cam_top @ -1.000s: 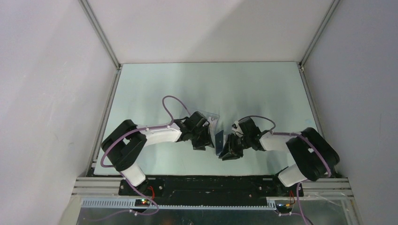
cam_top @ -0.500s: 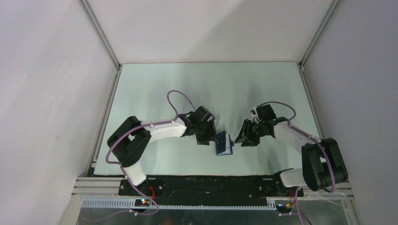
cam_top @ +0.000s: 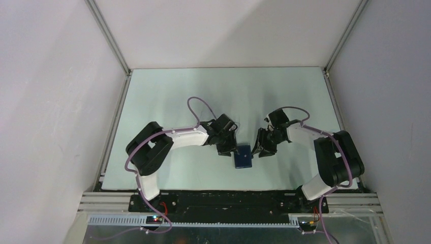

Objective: Put the credit cards into the card holder
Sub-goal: Close the card holder at the center of the board.

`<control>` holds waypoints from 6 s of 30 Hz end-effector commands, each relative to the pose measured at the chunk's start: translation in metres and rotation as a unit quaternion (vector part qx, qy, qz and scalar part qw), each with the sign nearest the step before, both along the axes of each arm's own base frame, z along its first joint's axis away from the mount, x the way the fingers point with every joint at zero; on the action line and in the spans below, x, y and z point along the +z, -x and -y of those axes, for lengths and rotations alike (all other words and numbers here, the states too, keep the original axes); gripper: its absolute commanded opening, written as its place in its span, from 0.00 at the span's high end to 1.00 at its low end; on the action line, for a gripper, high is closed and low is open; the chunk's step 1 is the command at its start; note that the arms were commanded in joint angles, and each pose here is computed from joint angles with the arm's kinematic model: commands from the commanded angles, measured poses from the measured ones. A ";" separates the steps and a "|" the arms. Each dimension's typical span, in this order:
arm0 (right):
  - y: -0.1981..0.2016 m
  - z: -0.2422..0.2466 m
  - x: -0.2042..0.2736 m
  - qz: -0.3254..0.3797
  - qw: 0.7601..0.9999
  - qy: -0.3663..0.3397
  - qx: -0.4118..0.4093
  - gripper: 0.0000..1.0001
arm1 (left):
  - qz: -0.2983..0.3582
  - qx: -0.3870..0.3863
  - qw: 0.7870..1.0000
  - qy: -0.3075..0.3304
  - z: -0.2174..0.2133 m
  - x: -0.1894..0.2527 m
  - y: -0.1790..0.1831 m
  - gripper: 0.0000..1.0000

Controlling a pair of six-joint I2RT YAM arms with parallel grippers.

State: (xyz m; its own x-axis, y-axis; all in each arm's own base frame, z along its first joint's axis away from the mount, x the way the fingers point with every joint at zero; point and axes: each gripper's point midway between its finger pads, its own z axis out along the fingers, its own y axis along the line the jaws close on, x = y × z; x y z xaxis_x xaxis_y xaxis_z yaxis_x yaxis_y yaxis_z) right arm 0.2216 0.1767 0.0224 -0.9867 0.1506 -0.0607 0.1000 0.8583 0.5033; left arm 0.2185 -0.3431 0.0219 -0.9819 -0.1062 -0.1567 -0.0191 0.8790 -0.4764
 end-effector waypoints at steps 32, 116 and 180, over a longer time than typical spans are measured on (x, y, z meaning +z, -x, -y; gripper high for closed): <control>-0.015 -0.021 -0.001 -0.013 0.993 -0.112 0.045 0.76 | -0.036 -0.024 0.992 -0.123 -0.035 -0.053 0.019 0.67; -0.004 -0.026 0.026 -0.037 0.990 -0.115 0.077 0.81 | 0.023 -0.047 0.997 -0.048 -0.013 0.018 0.036 0.43; -0.010 -0.006 0.001 -0.042 0.996 -0.016 0.077 0.83 | 0.044 -0.115 0.988 0.097 0.066 0.034 0.027 1.00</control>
